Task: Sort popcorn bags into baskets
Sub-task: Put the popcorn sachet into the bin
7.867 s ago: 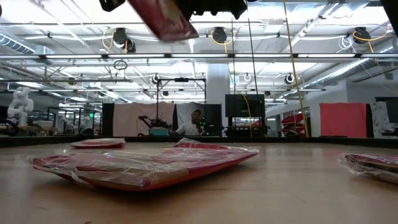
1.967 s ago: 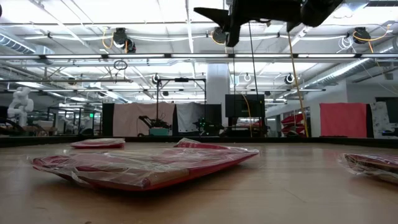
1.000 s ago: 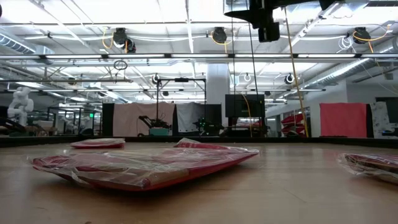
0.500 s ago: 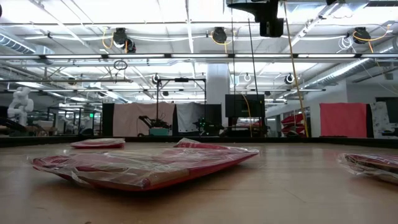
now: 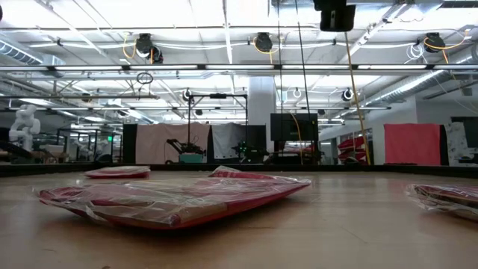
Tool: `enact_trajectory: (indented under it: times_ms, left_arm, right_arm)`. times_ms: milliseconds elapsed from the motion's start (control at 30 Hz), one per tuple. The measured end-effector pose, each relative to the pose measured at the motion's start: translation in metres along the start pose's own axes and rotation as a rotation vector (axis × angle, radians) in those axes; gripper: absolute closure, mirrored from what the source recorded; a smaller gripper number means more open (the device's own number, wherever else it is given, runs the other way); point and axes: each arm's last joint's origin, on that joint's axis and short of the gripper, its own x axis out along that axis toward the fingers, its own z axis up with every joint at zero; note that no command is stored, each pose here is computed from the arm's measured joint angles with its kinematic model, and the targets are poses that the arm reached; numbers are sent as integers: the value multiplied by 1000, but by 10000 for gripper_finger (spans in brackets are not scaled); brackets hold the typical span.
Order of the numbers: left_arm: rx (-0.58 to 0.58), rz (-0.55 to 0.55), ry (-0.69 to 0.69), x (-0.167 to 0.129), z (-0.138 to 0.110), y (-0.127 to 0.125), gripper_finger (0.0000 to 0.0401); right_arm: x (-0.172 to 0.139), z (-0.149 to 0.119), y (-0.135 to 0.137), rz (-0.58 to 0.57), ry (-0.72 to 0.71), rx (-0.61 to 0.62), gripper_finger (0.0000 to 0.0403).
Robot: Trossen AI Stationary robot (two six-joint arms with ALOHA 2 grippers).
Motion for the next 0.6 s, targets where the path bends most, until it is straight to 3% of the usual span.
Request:
enact_trajectory:
  times_ms: [200,600]
  left_arm:
    - [-19,-78,-25,0,-2,-9,353]
    - [-6,-259,78,-3,-1,-23,242]
  right_arm:
    - [0,-5,2,4,10,-12,148]
    - [0,-5,2,0,4,-25,148]
